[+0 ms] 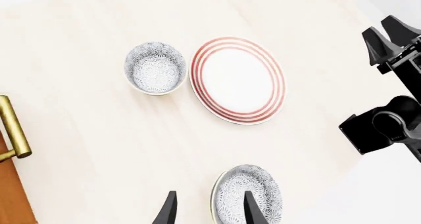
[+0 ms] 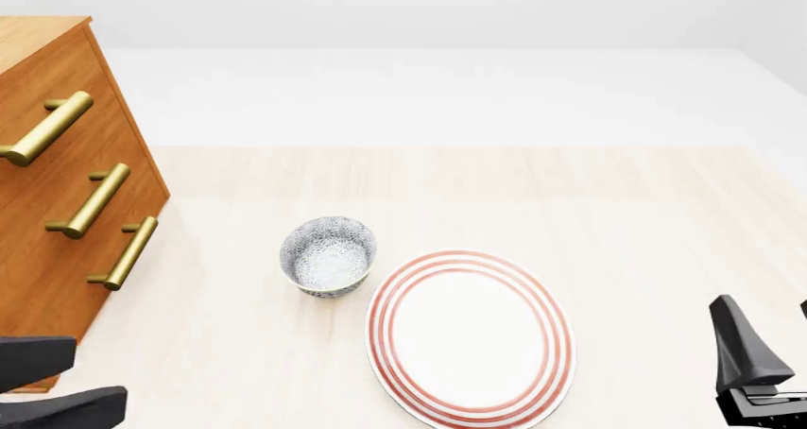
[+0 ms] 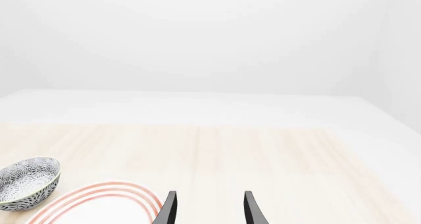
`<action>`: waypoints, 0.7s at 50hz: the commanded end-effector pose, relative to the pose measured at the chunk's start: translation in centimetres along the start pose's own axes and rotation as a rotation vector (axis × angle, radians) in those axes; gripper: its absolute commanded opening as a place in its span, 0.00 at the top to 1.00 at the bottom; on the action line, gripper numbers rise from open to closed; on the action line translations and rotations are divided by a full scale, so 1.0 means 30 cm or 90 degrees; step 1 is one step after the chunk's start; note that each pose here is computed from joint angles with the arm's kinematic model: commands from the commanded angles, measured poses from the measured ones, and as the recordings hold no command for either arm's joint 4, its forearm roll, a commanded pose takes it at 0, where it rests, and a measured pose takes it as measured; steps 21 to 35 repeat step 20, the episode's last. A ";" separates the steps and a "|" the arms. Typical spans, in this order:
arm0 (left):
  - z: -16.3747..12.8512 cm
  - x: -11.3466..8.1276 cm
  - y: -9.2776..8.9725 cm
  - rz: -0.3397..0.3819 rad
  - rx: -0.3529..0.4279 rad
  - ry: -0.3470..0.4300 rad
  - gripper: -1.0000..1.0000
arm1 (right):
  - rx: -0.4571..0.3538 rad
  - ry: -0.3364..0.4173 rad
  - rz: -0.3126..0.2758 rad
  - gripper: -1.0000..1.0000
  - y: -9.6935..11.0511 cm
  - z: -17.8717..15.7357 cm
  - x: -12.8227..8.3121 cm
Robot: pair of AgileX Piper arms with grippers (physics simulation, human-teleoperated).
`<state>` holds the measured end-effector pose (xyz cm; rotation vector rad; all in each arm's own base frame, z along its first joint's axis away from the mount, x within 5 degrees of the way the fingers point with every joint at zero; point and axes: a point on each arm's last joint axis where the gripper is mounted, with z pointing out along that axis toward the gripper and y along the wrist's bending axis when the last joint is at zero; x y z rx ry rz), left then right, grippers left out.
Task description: Stack the bowl in the middle on the bowl at the back.
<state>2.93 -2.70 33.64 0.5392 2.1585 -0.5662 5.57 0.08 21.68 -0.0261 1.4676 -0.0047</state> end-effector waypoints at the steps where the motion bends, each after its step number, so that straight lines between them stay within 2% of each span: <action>1: -0.163 -0.012 -0.003 0.031 -0.035 -0.123 0.00 | 0.000 0.000 0.001 0.00 0.000 0.000 0.001; 3: -0.207 -0.003 -0.006 0.034 -0.050 -0.156 0.00 | 0.001 0.000 0.002 0.00 0.000 0.000 0.001; 4: -0.207 -0.003 -0.006 0.034 -0.050 -0.156 0.00 | 0.001 0.000 0.002 0.00 0.000 0.000 0.000; 5: -0.251 0.004 -0.013 0.026 -0.066 -0.191 0.00 | 0.001 0.000 0.002 0.00 0.000 0.000 0.000; 11: -0.313 0.048 -0.028 0.043 -0.110 -0.250 0.00 | 0.002 -0.001 0.002 0.00 -0.001 0.000 -0.002; 15: -0.377 0.073 -0.050 0.050 -0.134 -0.314 0.00 | 0.002 -0.001 0.001 0.00 -0.001 0.000 -0.002; 16: -0.384 0.081 -0.054 0.050 -0.144 -0.320 0.00 | 0.002 -0.001 0.001 0.00 -0.001 0.000 -0.002; 17: -0.380 0.085 -0.055 0.068 -0.152 -0.316 0.00 | 0.002 -0.001 0.001 0.00 -0.001 0.000 -0.002; 20: -0.395 0.107 -0.063 0.061 -0.164 -0.329 0.00 | 0.002 -0.001 0.001 0.00 -0.001 0.000 -0.002; 35: -0.395 0.107 -0.063 0.061 -0.164 -0.329 0.00 | 0.002 -0.001 0.001 0.00 -0.001 0.000 -0.002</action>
